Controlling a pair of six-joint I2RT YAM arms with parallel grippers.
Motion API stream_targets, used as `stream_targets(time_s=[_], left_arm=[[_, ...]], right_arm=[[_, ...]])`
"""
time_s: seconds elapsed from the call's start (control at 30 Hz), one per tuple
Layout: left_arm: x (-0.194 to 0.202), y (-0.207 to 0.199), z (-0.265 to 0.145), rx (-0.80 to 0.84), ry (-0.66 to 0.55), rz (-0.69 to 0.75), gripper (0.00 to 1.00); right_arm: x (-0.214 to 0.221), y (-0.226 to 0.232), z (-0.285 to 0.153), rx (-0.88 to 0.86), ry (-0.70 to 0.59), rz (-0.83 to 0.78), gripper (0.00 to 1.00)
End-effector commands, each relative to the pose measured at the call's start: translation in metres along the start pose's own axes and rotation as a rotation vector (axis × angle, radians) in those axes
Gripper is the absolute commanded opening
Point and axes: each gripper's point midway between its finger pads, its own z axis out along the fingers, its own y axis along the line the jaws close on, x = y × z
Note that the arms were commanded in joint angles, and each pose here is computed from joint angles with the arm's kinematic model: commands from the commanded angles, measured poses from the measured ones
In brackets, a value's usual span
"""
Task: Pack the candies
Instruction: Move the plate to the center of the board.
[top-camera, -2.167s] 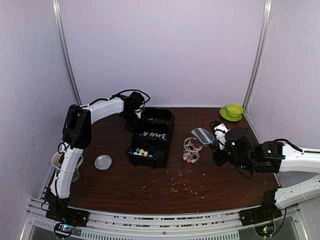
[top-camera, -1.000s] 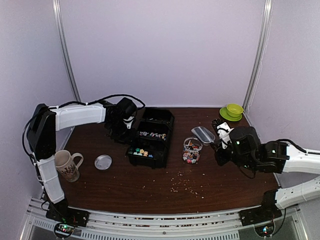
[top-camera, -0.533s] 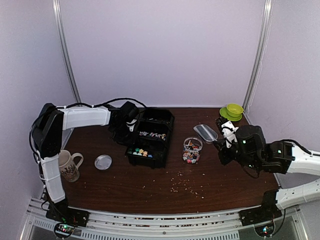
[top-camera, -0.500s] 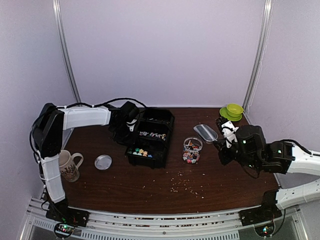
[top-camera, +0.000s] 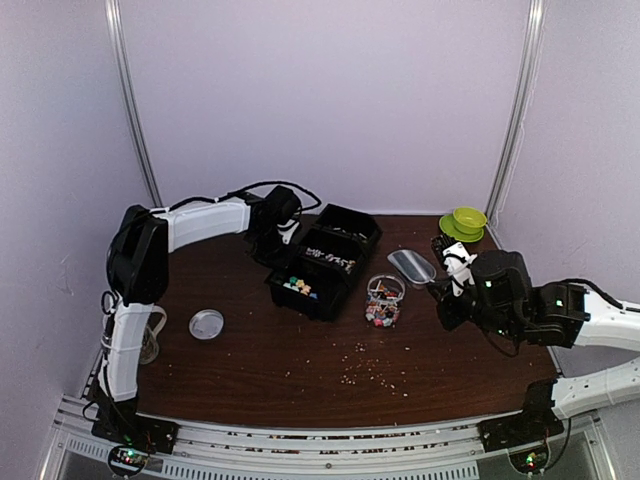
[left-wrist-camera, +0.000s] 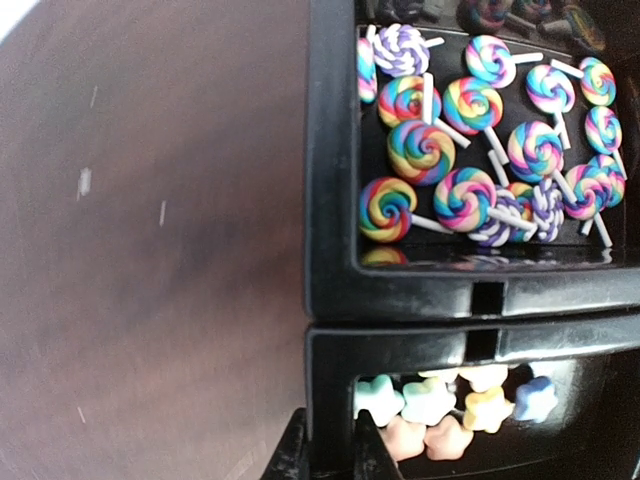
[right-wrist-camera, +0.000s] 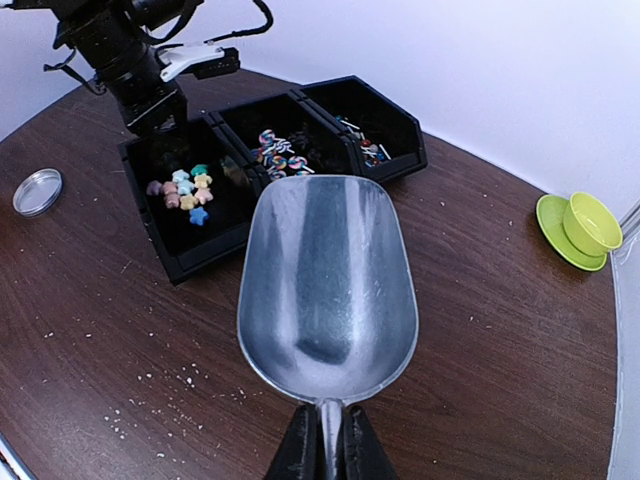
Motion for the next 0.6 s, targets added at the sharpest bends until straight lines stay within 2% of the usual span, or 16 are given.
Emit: stream_targets(time_s=[0.0,0.07,0.1,0.23,0.27,0.43,0.57], left_arm=[[-0.055,0.011,0.001,-0.068,-0.121,0.144,0.01],[-0.076,0.011,-0.001,-0.081,-0.169,0.181,0.05],[-0.085,0.013,0.000,-0.091,-0.192,0.196,0.10],[-0.115,0.027,-0.002,-0.186,-0.284,0.217,0.42],[-0.119,0.033,-0.002,-0.216,-0.297,0.210,0.46],[-0.122,0.073,-0.005,-0.426,-0.303,0.151,0.56],[-0.124,0.080,-0.020,-0.404,-0.319,0.090,0.58]], right_arm=[[-0.003,-0.005,-0.004,0.013,-0.012,0.020,0.00],[-0.006,-0.005,-0.005,0.012,-0.016,0.022,0.00],[-0.006,-0.006,-0.005,0.012,-0.014,0.021,0.00],[-0.009,-0.005,-0.008,0.007,-0.016,0.027,0.00],[-0.009,-0.006,-0.008,0.006,-0.014,0.027,0.00],[-0.009,-0.008,-0.012,0.009,-0.014,0.030,0.00],[-0.012,-0.007,-0.011,0.005,-0.013,0.032,0.00]])
